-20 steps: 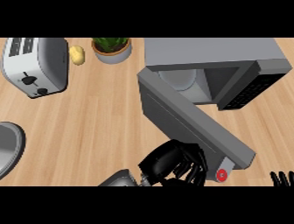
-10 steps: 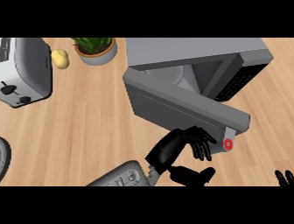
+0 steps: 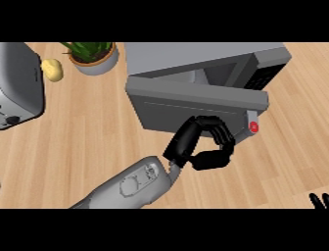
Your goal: Pick up the milk, place it into the microwave and close the microwave
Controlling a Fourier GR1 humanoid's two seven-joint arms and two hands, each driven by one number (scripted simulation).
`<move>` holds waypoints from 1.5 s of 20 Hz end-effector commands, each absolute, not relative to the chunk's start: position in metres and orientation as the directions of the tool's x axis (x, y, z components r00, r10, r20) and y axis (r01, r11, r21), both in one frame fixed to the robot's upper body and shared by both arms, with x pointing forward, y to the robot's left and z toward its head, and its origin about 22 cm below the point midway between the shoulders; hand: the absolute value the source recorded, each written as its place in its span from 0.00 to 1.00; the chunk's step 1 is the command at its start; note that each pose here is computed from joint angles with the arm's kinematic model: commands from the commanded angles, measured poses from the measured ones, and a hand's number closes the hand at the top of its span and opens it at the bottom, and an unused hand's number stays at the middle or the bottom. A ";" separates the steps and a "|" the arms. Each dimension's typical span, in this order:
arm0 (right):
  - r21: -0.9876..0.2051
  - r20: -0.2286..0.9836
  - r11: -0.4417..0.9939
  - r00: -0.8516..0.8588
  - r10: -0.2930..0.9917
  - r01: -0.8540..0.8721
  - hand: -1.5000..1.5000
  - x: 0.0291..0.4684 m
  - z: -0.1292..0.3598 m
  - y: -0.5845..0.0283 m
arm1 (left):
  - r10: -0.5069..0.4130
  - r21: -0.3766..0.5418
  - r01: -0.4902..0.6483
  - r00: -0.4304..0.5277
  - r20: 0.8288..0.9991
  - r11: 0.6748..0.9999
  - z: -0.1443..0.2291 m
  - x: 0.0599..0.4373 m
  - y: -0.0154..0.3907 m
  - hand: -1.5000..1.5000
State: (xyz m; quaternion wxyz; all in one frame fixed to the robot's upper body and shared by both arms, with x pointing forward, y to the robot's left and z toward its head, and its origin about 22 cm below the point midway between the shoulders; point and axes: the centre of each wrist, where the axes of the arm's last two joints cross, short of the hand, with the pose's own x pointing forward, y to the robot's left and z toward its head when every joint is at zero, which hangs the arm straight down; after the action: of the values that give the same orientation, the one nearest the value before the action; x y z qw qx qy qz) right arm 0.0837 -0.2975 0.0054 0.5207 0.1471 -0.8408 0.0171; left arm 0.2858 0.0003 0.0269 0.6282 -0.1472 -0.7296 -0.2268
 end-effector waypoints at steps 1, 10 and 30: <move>0.126 0.865 0.937 -0.427 -0.264 -0.325 0.00 0.086 0.017 -0.295 | -0.019 0.093 0.437 -0.171 0.985 0.895 0.044 0.309 -0.001 1.00; 0.148 0.855 0.918 -0.419 -0.306 -0.368 0.00 0.084 0.032 -0.293 | 0.040 0.031 0.379 -0.180 0.983 0.925 0.059 0.339 0.002 1.00; 0.111 0.847 0.890 -0.427 -0.318 -0.443 0.00 0.084 0.061 -0.297 | 0.082 -0.008 0.323 -0.218 0.973 0.946 0.066 0.360 0.002 1.00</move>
State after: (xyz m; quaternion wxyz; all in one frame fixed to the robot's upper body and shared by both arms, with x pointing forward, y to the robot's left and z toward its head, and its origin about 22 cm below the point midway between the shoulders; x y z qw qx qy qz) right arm 0.0833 -0.2954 0.0544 0.4939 0.2267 -0.8378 0.0521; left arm 0.3414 0.0051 0.0493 0.6132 -0.1392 -0.7712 -0.0993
